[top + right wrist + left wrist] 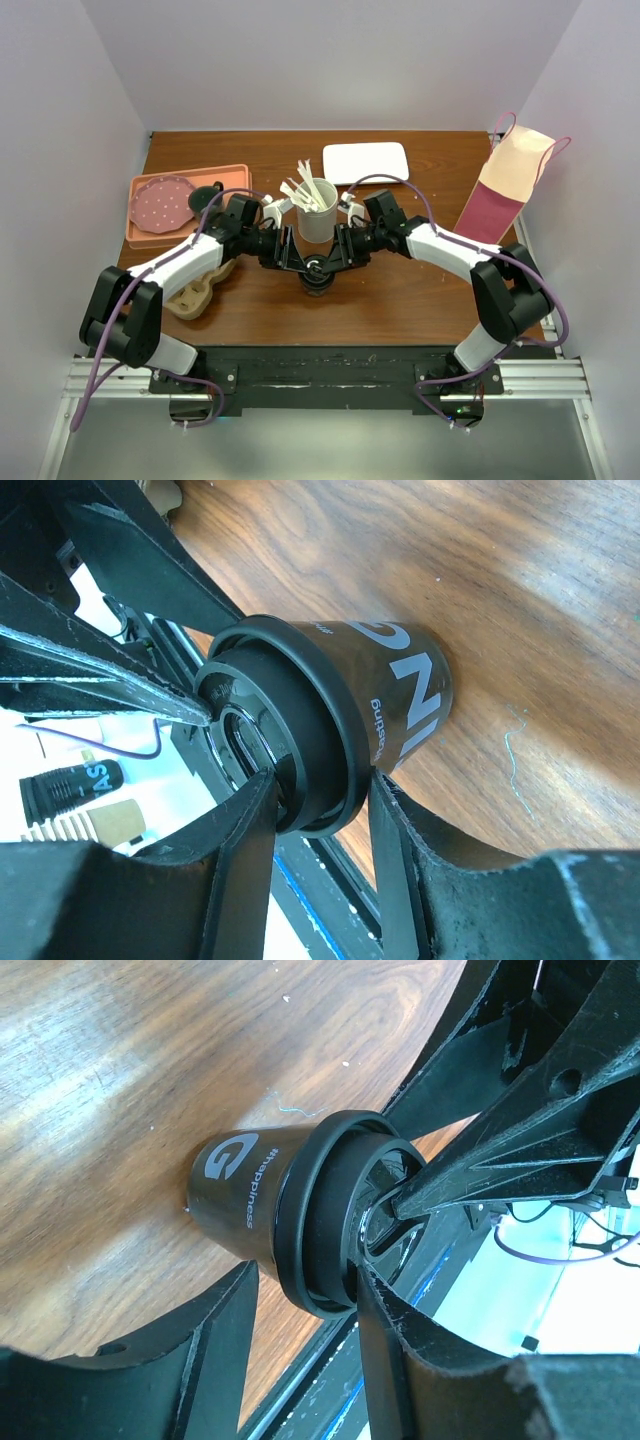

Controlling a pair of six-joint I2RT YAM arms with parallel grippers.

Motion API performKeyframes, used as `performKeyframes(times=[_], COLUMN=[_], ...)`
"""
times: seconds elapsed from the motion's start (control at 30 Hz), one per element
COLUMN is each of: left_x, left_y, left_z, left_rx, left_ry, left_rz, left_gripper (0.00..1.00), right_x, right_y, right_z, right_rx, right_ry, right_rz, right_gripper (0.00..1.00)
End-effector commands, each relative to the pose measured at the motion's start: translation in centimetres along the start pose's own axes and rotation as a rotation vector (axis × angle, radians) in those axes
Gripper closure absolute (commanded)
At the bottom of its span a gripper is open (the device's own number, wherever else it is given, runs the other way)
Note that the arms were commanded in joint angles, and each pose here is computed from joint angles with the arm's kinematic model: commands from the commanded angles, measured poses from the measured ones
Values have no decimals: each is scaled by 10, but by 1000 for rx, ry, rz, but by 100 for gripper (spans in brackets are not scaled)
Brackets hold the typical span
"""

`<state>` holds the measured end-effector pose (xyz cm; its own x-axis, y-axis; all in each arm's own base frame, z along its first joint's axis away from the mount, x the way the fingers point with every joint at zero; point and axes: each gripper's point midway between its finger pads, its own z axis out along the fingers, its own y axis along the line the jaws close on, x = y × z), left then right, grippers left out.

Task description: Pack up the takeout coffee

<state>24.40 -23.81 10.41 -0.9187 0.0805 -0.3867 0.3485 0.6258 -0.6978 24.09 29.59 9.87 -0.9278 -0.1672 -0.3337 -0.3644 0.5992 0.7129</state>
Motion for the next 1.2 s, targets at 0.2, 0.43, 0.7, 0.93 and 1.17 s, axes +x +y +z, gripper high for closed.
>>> performKeyframes(times=[0.2,0.43,0.7,0.93,1.17], left_x=[33,59,44,48,50], left_y=[76,99,76,73,64], left_z=[0,1,6,8,15], left_rx=[-327,-411,-299,-279,-254], left_ry=[50,93,80,91,107], left_rz=[-113,-171,-145,-147,-132], left_gripper=[53,52,51,51,51], right_x=[30,33,15,-3,-8], right_y=[-37,-39,-20,1,10], right_z=[10,11,7,4,11], right_rx=[123,125,69,1,-27], right_ry=[91,93,42,-17,-33], right_rz=[41,41,16,22,37], right_gripper=[59,59,49,33,31])
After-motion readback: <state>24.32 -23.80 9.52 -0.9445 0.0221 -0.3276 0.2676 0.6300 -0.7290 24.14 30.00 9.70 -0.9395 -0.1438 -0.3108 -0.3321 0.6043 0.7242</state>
